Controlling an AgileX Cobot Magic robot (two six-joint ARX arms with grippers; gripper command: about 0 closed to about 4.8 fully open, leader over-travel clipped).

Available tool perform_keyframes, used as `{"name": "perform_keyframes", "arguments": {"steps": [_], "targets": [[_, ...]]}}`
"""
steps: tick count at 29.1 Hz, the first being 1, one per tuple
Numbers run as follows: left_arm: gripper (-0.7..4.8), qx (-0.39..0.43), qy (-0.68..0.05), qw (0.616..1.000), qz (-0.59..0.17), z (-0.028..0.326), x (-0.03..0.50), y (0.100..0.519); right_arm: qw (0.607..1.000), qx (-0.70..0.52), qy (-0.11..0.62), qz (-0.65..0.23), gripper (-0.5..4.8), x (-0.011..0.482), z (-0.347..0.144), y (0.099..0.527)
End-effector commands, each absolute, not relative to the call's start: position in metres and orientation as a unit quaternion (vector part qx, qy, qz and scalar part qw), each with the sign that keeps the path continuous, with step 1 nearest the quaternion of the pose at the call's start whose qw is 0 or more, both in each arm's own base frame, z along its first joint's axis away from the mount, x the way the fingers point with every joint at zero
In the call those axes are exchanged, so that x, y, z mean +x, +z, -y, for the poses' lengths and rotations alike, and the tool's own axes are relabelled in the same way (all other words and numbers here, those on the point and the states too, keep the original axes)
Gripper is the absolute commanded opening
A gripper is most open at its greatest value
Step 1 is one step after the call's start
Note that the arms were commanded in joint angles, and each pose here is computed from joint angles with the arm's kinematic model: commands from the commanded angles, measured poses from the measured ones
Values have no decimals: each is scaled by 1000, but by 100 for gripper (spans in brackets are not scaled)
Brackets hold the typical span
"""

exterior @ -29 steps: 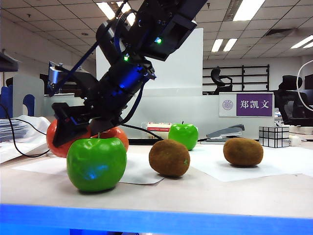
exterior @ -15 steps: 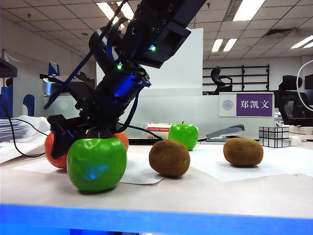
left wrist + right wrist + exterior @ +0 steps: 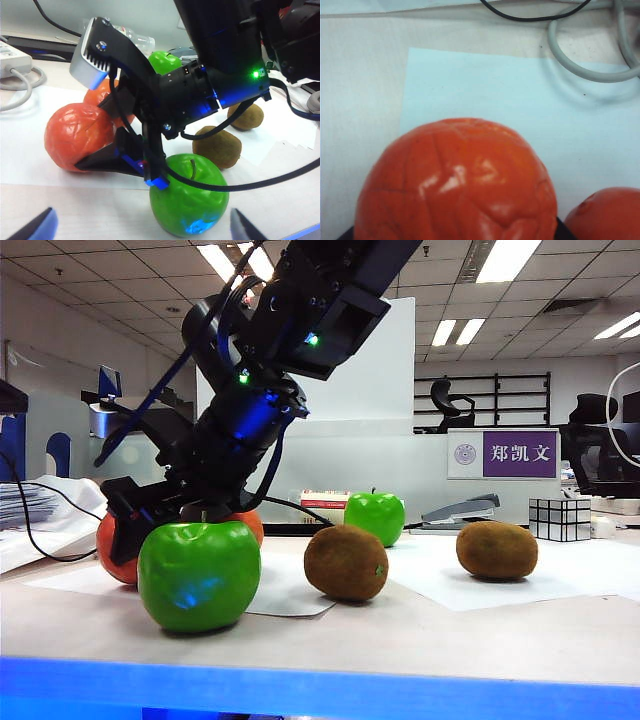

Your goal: Put the same fruits together.

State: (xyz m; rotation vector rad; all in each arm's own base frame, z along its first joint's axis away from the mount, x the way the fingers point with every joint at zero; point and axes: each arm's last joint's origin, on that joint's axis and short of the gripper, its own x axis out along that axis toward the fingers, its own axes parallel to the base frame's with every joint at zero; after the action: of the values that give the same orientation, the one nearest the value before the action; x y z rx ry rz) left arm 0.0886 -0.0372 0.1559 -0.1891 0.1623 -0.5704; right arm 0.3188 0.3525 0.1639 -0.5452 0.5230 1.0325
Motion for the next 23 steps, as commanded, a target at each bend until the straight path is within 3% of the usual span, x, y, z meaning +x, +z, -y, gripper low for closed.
{"name": "perform_keyframes", "arguments": {"steps": [1, 5, 7, 10, 15, 23], "targets": [[479, -90, -281, 953, -70, 37, 89, 158, 807, -253, 483, -229, 251, 319, -354, 168], [479, -90, -281, 953, -70, 37, 89, 158, 807, -252, 483, -228, 259, 320, -354, 168], [479, -90, -281, 953, -71, 37, 89, 158, 807, -252, 483, -228, 315, 320, -354, 168], [479, -90, -281, 953, -71, 37, 89, 158, 807, -252, 483, -228, 437, 320, -354, 168], [479, -91, -280, 953, -71, 37, 89, 158, 807, -254, 481, -230, 477, 319, -354, 168], [479, -92, -280, 953, -72, 37, 89, 158, 815, -257, 469, -224, 479, 321, -355, 170]]}}
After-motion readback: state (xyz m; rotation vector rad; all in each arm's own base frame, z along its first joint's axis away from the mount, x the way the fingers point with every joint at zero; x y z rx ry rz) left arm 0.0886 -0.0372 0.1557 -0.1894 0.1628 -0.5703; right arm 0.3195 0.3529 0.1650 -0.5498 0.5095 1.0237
